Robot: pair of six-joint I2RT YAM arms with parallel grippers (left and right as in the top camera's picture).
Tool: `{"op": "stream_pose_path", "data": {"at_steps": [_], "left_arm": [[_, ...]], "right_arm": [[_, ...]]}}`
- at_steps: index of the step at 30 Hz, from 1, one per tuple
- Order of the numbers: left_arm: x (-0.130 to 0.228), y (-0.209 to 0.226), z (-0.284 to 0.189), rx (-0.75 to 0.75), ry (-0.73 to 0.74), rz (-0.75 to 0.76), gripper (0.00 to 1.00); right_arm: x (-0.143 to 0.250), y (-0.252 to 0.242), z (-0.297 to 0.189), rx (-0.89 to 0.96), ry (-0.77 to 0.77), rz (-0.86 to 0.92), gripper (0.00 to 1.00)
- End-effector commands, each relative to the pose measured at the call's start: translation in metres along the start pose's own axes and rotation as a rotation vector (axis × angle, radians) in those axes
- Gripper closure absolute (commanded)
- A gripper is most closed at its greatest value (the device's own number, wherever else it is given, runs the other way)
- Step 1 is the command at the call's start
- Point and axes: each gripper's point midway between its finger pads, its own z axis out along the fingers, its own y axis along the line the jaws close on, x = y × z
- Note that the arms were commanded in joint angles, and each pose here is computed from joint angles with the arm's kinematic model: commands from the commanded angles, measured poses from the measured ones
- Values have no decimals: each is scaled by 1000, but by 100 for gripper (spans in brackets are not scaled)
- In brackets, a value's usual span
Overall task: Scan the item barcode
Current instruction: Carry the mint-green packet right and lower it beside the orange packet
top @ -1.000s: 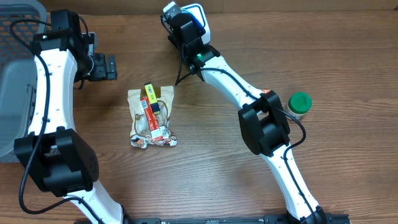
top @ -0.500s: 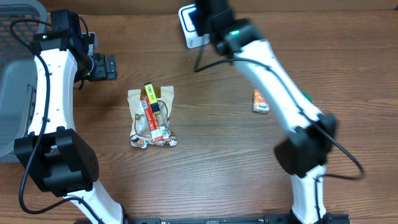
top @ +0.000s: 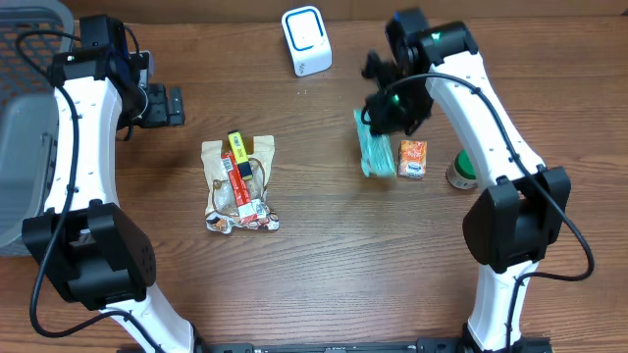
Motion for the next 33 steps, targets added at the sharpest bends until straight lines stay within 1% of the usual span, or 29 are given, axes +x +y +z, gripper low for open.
{"op": "stream_pose_path", "data": {"at_steps": [1,4,8,9,11,12,14,17,19,22,26,33], "left_arm": [[-4,-2,-6,8,-21,18,0],[-4,-2,-6,8,-21,18,0],[-4,-2,-6,8,-21,18,0],[-4,-2,-6,8,-21,18,1],[-4,-2,-6,8,-21,18,0],[-4,-2,-6,8,-21,18,0],[-4,-2,-6,8,-21,18,0],[-4,-2,-6,8,-21,18,0],[-4,-2,-6,8,-21,18,0],[-4,-2,-6,8,-21,18,0],[-4,-2,-6,8,-21,18,0],[-4,-2,-6,8,-21,18,0]], "right_arm": [[15,6,20,-92,52,-88,96],[24,-10,47,-46,80,-106,93],[26,-30,71,31,76,-113,91],[26,-34,75,53,76,-107,87],[26,-45,79,107,74,-97,64],[25,-50,79,135,70,-86,56],[19,-62,77,209,45,-32,45],[2,-74,75,274,-37,92,44],[-6,-74,74,274,-80,159,41],[-12,-63,77,235,-112,252,42],[-17,-41,82,186,-122,275,44],[-38,-10,89,163,-196,247,45]]}}
